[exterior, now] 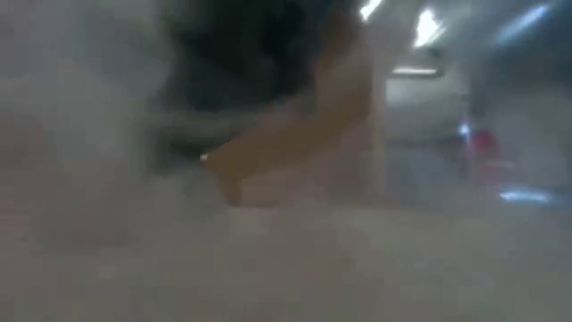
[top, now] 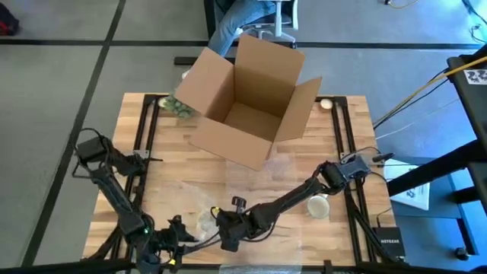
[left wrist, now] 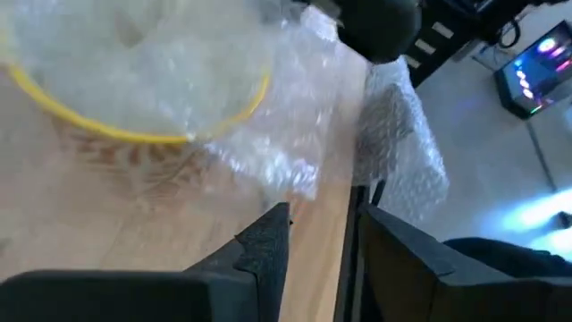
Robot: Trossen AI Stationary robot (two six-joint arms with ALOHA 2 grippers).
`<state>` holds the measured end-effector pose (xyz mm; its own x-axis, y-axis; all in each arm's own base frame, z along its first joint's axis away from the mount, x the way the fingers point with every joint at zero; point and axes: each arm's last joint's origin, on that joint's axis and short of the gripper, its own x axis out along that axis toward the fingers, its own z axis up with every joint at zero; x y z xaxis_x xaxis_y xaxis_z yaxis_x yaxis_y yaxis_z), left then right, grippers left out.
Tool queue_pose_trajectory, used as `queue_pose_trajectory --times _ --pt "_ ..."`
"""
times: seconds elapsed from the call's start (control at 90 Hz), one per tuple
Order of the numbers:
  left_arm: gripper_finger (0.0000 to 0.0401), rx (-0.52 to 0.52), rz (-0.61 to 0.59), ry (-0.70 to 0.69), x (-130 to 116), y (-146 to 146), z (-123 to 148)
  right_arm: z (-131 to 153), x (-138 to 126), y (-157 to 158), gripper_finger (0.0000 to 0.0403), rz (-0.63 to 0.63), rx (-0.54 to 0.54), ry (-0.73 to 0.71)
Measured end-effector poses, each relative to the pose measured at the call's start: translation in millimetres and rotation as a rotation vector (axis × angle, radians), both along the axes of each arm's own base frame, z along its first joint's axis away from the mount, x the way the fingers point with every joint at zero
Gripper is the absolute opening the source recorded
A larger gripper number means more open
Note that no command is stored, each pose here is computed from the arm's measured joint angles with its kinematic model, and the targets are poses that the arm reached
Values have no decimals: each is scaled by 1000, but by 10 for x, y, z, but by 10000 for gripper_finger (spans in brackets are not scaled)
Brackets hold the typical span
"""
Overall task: Wrap mug
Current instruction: Wrap the orange mug with the left bubble wrap
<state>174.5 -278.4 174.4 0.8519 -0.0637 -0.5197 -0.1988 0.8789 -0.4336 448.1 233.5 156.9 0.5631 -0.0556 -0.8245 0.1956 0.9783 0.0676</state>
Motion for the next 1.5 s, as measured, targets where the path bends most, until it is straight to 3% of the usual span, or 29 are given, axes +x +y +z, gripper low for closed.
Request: queue_pose_trajectory --times 0.144,0.444,0.844,1.278,1.367,1.5 --pt "117 59 31 -5 23 53 -18 4 5 -5 1 -29 -5 -14" --pt "117 82 39 -33 114 85 1 21 35 0 1 -34 11 -47" --pt "117 111 71 -44 203 6 -281 31 48 3 1 -43 8 -69" --pt "116 141 214 -136 354 56 -422 -84 120 34 1 -40 38 -106" --pt "98 135 218 -123 355 69 -432 -84 120 33 1 -40 39 -106" --pt "33 179 205 -124 320 61 -431 -87 114 46 1 -26 46 -100"
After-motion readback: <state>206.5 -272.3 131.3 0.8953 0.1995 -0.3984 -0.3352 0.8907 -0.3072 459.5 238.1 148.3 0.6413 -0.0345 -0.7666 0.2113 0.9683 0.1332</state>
